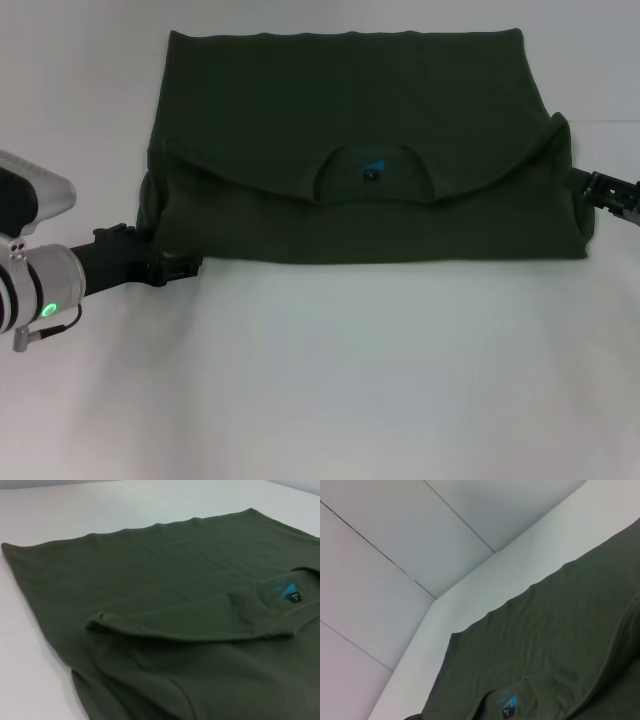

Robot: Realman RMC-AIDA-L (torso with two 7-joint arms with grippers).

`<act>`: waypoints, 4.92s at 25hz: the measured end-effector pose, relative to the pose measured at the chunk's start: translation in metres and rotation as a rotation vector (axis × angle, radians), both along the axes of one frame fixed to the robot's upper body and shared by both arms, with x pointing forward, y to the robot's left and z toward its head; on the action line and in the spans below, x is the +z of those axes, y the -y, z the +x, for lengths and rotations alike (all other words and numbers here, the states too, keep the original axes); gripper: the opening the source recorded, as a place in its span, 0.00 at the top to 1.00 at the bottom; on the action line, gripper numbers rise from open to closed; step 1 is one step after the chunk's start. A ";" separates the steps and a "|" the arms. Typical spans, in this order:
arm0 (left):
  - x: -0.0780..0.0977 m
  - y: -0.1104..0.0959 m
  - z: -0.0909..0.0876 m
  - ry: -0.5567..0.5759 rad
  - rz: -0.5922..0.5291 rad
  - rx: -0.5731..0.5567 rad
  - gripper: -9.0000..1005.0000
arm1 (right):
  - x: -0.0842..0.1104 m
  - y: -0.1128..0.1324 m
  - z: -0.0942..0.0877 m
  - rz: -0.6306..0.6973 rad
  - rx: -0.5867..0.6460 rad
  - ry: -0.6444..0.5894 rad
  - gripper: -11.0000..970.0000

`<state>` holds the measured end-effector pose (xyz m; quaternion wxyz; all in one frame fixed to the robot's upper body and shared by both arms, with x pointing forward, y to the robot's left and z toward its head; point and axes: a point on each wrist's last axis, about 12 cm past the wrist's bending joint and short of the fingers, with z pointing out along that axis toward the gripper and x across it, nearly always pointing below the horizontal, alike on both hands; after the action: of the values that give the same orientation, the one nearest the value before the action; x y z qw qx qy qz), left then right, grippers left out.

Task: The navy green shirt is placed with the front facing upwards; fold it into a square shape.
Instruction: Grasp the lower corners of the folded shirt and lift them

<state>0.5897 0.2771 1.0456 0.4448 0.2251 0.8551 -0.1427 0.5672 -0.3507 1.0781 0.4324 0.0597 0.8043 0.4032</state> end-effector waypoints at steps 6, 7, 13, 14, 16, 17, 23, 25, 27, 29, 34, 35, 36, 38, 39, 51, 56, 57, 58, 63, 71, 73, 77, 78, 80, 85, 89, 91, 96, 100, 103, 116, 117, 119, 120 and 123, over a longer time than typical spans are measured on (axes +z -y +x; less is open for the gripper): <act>0.001 0.005 0.002 0.002 0.018 -0.027 0.14 | 0.000 0.001 -0.001 0.002 -0.005 -0.001 0.32; 0.002 0.005 0.002 0.003 0.020 -0.030 0.15 | -0.001 0.001 -0.001 0.003 -0.007 -0.001 0.32; 0.005 0.003 0.003 0.012 0.024 -0.029 0.22 | -0.002 0.004 -0.004 0.013 -0.017 -0.001 0.32; 0.005 0.003 0.003 0.013 0.025 -0.030 0.23 | -0.002 0.004 -0.004 0.014 -0.019 -0.001 0.32; 0.005 0.003 0.003 0.013 0.026 -0.030 0.25 | -0.002 0.005 -0.005 0.016 -0.023 -0.001 0.32; 0.005 0.002 0.003 0.014 0.027 -0.029 0.29 | -0.002 0.005 -0.005 0.017 -0.024 -0.001 0.32; 0.005 0.002 0.004 0.017 0.028 -0.021 0.54 | -0.002 0.005 -0.006 0.015 -0.023 -0.002 0.32; 0.006 0.001 0.005 0.020 0.033 -0.015 0.63 | -0.003 0.005 -0.006 0.013 -0.021 -0.003 0.32; 0.006 0.001 0.006 0.021 0.038 -0.012 0.73 | -0.003 0.006 -0.006 0.012 -0.021 -0.003 0.32; 0.006 0.002 0.006 0.022 0.040 -0.012 0.86 | -0.003 0.007 -0.006 0.011 -0.023 -0.003 0.33; 0.008 0.000 0.006 0.024 0.031 -0.003 0.95 | -0.002 0.010 -0.006 -0.006 -0.020 -0.006 0.39; 0.009 -0.001 0.006 0.023 0.026 0.002 0.96 | -0.002 0.011 -0.006 -0.023 -0.012 -0.014 0.39; 0.010 -0.005 0.002 0.016 0.007 0.005 0.96 | -0.002 0.012 -0.006 -0.038 -0.005 -0.023 0.39; 0.012 -0.007 0.000 0.014 -0.003 0.003 0.96 | -0.002 0.015 -0.003 -0.086 0.012 -0.061 0.39; 0.013 -0.010 -0.003 0.010 -0.015 0.000 0.96 | -0.002 0.017 -0.001 -0.104 0.014 -0.075 0.39; 0.018 -0.020 -0.018 -0.003 -0.064 -0.021 0.96 | -0.002 0.012 0.033 -0.306 -0.043 -0.195 0.38; 0.019 -0.018 -0.016 -0.006 -0.072 -0.022 0.96 | -0.005 -0.006 0.041 -0.339 -0.002 -0.211 0.38; 0.019 -0.017 -0.016 -0.006 -0.072 -0.024 0.96 | -0.005 -0.009 0.042 -0.338 0.004 -0.212 0.38; 0.019 -0.017 -0.015 -0.006 -0.071 -0.024 0.96 | -0.006 -0.012 0.042 -0.338 0.012 -0.213 0.38; 0.020 -0.017 -0.015 -0.004 -0.073 -0.026 0.96 | -0.011 -0.022 0.040 -0.343 0.035 -0.223 0.38; 0.022 -0.015 -0.012 0.000 -0.072 -0.033 0.96 | -0.013 -0.017 0.038 -0.344 0.014 -0.224 0.38; 0.022 -0.015 -0.012 0.000 -0.072 -0.032 0.96 | -0.012 -0.015 0.038 -0.347 0.009 -0.222 0.38; 0.022 -0.015 -0.012 -0.001 -0.071 -0.030 0.96 | -0.012 -0.014 0.039 -0.350 0.005 -0.221 0.39; 0.022 -0.015 -0.012 -0.001 -0.071 -0.030 0.96 | -0.012 -0.014 0.039 -0.350 0.004 -0.221 0.39; 0.022 -0.015 -0.012 -0.002 -0.070 -0.029 0.96 | -0.013 -0.016 0.039 -0.349 0.006 -0.222 0.39; 0.021 -0.015 -0.011 -0.001 -0.070 -0.024 0.96 | -0.016 -0.024 0.037 -0.344 0.023 -0.220 0.39; 0.022 -0.016 -0.011 0.001 -0.069 -0.023 0.96 | -0.015 -0.027 0.038 -0.338 0.034 -0.216 0.38; 0.022 -0.016 -0.011 0.001 -0.068 -0.022 0.96 | -0.014 -0.028 0.039 -0.341 0.038 -0.215 0.41; 0.022 -0.016 -0.011 0.002 -0.068 -0.021 0.96 | -0.014 -0.026 0.038 -0.346 0.035 -0.213 0.52; 0.022 -0.016 -0.011 0.000 -0.068 -0.021 0.96 | -0.015 -0.026 0.037 -0.347 0.035 -0.213 0.80; 0.022 -0.016 -0.011 -0.001 -0.070 -0.020 0.96 | -0.016 -0.024 0.035 -0.348 0.034 -0.215 0.93; 0.028 -0.024 -0.025 -0.058 -0.196 -0.014 0.96 | -0.026 0.002 -0.003 -0.260 0.035 -0.125 0.97; 0.030 -0.026 -0.029 -0.067 -0.223 -0.015 0.96 | -0.027 0.005 -0.008 -0.249 0.037 -0.114 0.97; 0.033 -0.034 -0.036 -0.080 -0.284 -0.010 0.96 | -0.029 0.013 -0.022 -0.225 0.043 -0.085 0.97; 0.034 -0.036 -0.039 -0.084 -0.303 -0.012 0.96 | -0.030 0.014 -0.027 -0.219 0.050 -0.076 0.97; 0.037 -0.048 -0.052 -0.101 -0.391 -0.010 0.96 | -0.033 0.021 -0.043 -0.201 0.072 -0.069 0.97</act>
<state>0.5379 0.3250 1.0826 0.4358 0.1311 0.8312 -0.3192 0.5240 -0.3721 1.0455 0.3936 0.0009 0.8566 0.3335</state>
